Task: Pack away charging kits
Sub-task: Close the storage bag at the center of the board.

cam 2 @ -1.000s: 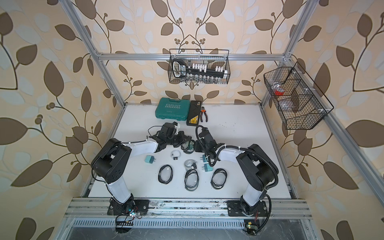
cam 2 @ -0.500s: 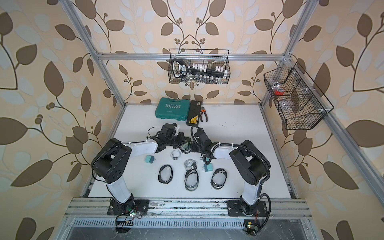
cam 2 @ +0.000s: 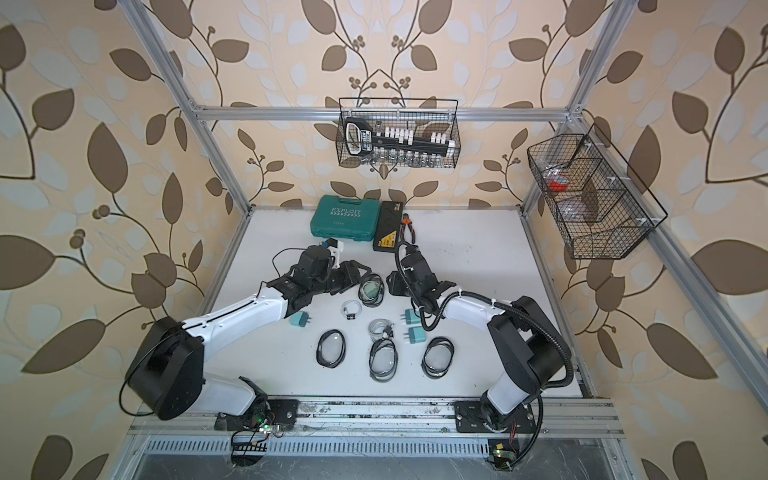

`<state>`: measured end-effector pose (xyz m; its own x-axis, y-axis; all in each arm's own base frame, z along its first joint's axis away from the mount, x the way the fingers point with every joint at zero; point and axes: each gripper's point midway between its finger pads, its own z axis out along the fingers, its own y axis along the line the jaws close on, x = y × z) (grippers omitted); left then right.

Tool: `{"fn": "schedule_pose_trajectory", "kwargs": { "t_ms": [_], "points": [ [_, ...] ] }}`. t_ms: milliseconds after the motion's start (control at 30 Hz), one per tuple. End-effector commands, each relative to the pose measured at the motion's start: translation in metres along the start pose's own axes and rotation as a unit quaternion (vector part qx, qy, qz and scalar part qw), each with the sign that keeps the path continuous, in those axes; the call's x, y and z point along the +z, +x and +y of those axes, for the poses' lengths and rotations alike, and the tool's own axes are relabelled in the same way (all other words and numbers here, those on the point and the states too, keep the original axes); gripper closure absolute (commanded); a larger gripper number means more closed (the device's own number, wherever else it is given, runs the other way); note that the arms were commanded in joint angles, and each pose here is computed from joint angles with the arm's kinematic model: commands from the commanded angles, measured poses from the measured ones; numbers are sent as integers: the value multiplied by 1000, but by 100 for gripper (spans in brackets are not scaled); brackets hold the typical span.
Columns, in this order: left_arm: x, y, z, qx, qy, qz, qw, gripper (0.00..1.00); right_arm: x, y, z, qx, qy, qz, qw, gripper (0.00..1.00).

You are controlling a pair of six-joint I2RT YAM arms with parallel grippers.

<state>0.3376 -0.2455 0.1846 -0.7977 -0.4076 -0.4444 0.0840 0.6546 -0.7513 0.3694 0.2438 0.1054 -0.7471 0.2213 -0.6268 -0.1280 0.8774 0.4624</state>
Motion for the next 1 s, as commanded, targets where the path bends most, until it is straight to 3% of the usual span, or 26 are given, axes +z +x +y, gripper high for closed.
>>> {"fn": "schedule_pose_trajectory", "kwargs": {
  "t_ms": [0,100,133,333,567,667,800,967],
  "points": [
    [-18,2,21,21,-49,-27,998,30,0,6,11,-12,-5,15,1000,50],
    [-32,0,28,32,-53,-56,997,4,12,12,23,-27,1,29,999,50],
    [-35,0,30,36,-51,-64,996,1,16,14,25,-28,3,33,999,50],
    [-44,-2,42,55,-85,-79,992,1,41,33,19,-23,15,62,998,56],
    [-24,3,50,51,-116,-27,992,1,51,47,9,-15,24,74,997,79],
    [-10,4,50,43,-111,-9,993,1,51,52,1,-12,34,76,996,94],
    [14,8,52,30,-109,25,993,1,53,60,-6,-11,41,81,996,100],
    [45,15,64,6,-117,70,991,5,57,66,-16,-9,51,85,995,100]
  ]
}}
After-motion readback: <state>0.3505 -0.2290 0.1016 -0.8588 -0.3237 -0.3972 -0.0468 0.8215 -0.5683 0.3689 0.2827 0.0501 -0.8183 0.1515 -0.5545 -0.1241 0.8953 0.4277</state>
